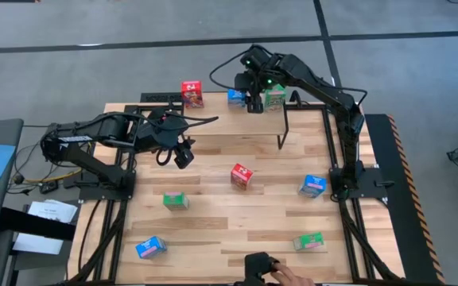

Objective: Stack cereal on shelf
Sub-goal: Put the bottom right blue cereal box on the shelf, then put the top green cereal box on the shelf aligned with the other green cereal box

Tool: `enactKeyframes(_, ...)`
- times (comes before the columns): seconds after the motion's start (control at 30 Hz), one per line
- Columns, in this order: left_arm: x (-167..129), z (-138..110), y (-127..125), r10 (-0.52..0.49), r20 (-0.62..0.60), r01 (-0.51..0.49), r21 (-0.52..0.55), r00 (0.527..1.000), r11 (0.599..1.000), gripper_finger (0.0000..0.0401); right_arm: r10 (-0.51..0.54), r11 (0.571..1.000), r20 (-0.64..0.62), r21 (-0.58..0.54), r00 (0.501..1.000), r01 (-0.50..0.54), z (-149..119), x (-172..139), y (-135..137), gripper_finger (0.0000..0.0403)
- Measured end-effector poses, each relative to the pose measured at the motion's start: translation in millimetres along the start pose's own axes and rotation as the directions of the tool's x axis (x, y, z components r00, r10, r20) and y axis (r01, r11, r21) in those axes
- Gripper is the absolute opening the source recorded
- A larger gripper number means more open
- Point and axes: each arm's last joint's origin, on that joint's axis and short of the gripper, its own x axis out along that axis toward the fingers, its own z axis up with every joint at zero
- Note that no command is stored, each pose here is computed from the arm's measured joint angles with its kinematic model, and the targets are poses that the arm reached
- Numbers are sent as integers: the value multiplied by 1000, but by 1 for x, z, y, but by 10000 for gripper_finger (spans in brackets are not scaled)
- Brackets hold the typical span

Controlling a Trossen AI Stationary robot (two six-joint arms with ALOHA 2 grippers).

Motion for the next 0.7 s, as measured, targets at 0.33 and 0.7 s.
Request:
enactKeyframes(0.33,0,0,0,0,0,0,0,1000,1000,224,-27,1000,32,-1,999,27,4,-9,-3,256)
enactKeyframes(0.7,0,0,0,0,0,0,0,1000,1000,224,-30,999,19,12,999,30,0,-13,-8,256)
